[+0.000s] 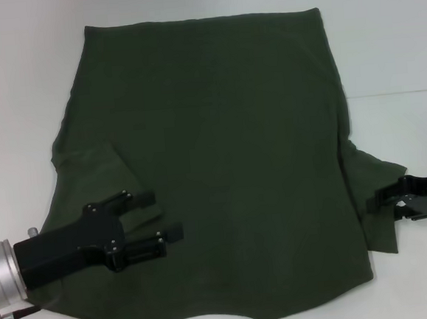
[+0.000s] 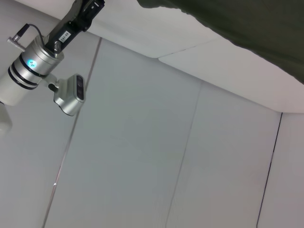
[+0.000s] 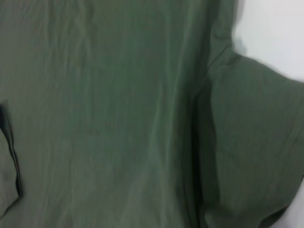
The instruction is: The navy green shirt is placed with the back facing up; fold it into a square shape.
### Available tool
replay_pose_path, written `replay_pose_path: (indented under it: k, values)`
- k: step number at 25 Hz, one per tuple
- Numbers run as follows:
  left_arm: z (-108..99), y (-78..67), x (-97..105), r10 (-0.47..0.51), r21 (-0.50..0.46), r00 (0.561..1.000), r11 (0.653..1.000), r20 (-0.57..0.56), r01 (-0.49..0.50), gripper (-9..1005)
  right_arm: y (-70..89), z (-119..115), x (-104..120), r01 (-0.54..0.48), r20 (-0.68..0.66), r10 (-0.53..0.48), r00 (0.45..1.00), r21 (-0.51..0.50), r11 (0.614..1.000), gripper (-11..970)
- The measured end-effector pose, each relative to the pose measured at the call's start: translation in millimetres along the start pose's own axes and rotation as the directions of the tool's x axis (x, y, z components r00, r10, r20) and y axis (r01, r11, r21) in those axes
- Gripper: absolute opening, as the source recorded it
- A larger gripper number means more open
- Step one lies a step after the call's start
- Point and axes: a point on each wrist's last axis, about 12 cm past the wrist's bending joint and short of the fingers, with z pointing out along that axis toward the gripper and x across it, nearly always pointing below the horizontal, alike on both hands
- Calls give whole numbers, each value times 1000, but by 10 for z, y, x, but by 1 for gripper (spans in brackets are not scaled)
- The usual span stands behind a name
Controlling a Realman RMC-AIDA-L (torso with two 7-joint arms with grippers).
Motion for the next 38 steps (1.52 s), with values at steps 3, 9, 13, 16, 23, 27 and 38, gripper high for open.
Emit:
replay_pose_path:
  k: [3,9,13,16,23,27,38]
  values:
    - [-3,0,-1,0,-2,1000,1000,4,0,905,0,0,-3,-1,2,1,1000,1,1000,572]
    - [-2,1,-3,1,-2,1000,1000,5,-1,905,-1,0,-6,-1,5,1,1000,2,1000,487]
    - [2,2,-8,2,-1,1000,1000,5,-2,905,-8,9,-14,18,16,-18,1000,9,1000,421]
    - [3,3,-9,2,-1,1000,1000,6,-2,905,-7,18,-8,37,17,-37,999,9,999,401]
    - [8,7,-21,3,-3,1000,1000,13,-3,904,-13,23,-19,43,26,-43,999,17,999,193]
    - [10,8,-21,1,-3,1000,1000,13,-1,904,-20,20,-22,42,31,-42,999,20,999,76]
    - [15,9,-27,0,-2,1000,1000,14,0,904,-173,-193,-99,99,88,-105,991,71,993,8]
